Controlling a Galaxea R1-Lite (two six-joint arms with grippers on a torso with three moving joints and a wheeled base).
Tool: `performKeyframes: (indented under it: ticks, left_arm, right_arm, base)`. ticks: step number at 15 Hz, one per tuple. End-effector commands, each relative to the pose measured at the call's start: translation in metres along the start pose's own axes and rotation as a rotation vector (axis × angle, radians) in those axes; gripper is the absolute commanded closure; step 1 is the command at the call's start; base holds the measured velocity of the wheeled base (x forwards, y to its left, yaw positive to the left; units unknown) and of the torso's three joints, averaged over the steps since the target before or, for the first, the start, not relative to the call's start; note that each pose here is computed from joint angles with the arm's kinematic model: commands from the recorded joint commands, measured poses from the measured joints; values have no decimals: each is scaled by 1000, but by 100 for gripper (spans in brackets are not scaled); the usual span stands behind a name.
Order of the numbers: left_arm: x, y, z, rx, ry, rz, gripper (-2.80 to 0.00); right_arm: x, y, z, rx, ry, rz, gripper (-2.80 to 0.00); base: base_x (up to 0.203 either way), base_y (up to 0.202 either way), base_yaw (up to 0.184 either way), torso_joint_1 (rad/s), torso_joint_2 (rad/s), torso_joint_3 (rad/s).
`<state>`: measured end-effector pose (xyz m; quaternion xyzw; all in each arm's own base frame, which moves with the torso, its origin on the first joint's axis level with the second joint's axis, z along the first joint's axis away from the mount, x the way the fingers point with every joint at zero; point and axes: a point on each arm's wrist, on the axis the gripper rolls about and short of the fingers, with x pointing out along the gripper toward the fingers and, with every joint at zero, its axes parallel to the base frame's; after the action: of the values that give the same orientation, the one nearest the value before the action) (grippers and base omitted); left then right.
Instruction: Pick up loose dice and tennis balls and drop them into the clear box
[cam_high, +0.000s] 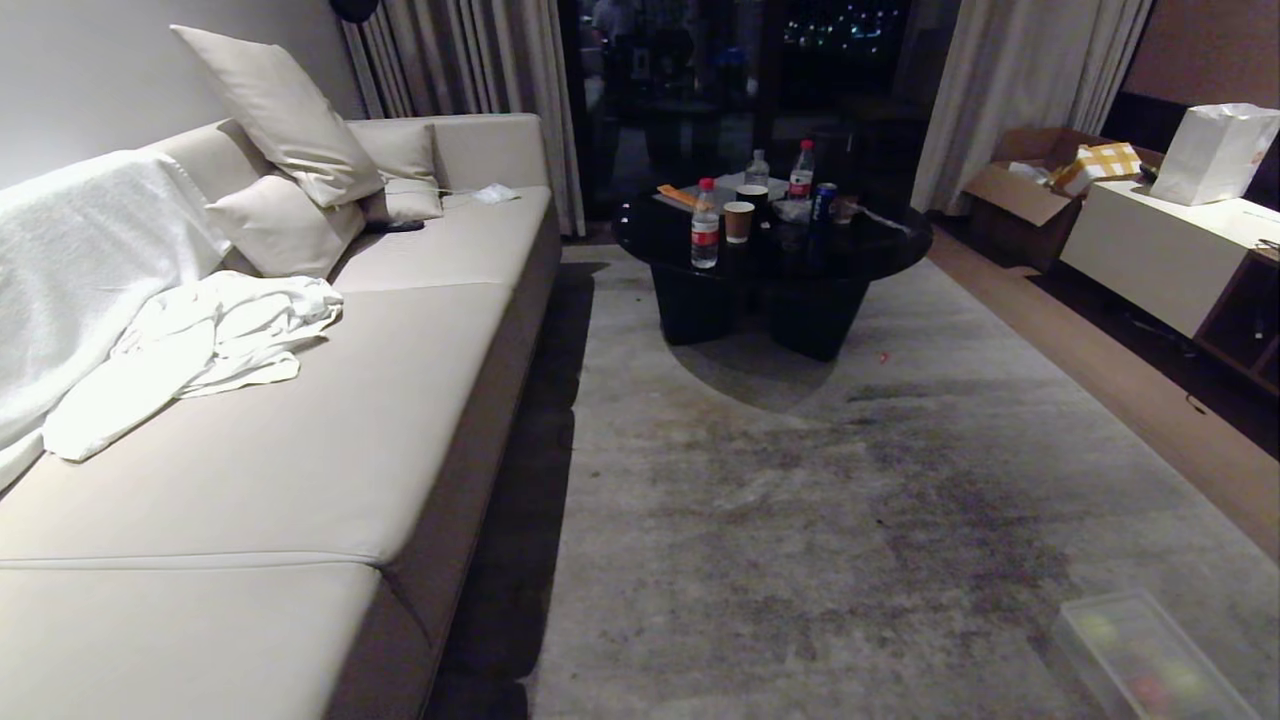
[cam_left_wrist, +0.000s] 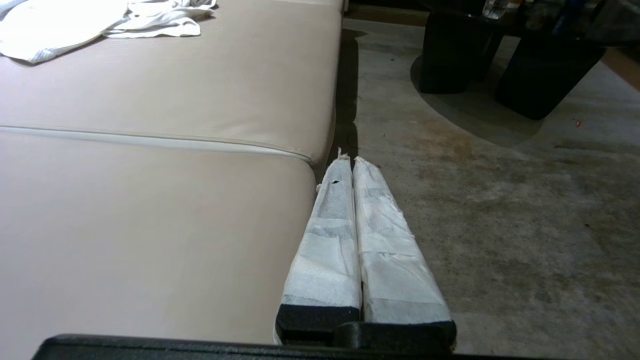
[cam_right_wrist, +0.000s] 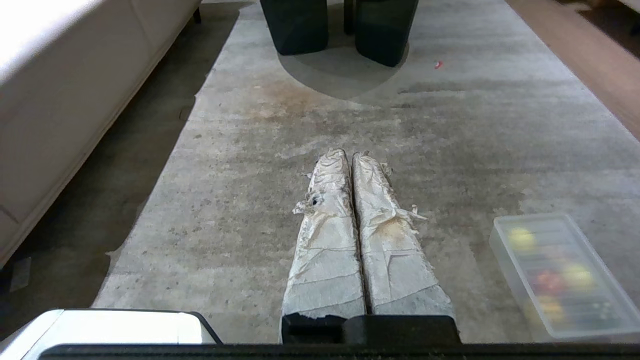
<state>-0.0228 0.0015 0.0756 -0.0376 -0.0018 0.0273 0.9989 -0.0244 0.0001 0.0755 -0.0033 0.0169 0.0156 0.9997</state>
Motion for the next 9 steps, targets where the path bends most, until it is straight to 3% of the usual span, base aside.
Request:
performKeyframes:
  ticks: [1, 9]
  left_arm:
    - [0, 0, 0, -1, 3, 1, 0]
    - [0, 0, 0, -1, 2, 1, 0]
  right_arm:
    - [0, 0, 0, 0, 1, 1, 0]
    - [0, 0, 0, 4, 1, 1, 0]
  base:
    - [0, 0, 0, 0, 0, 0]
    - [0, 0, 0, 0, 0, 0]
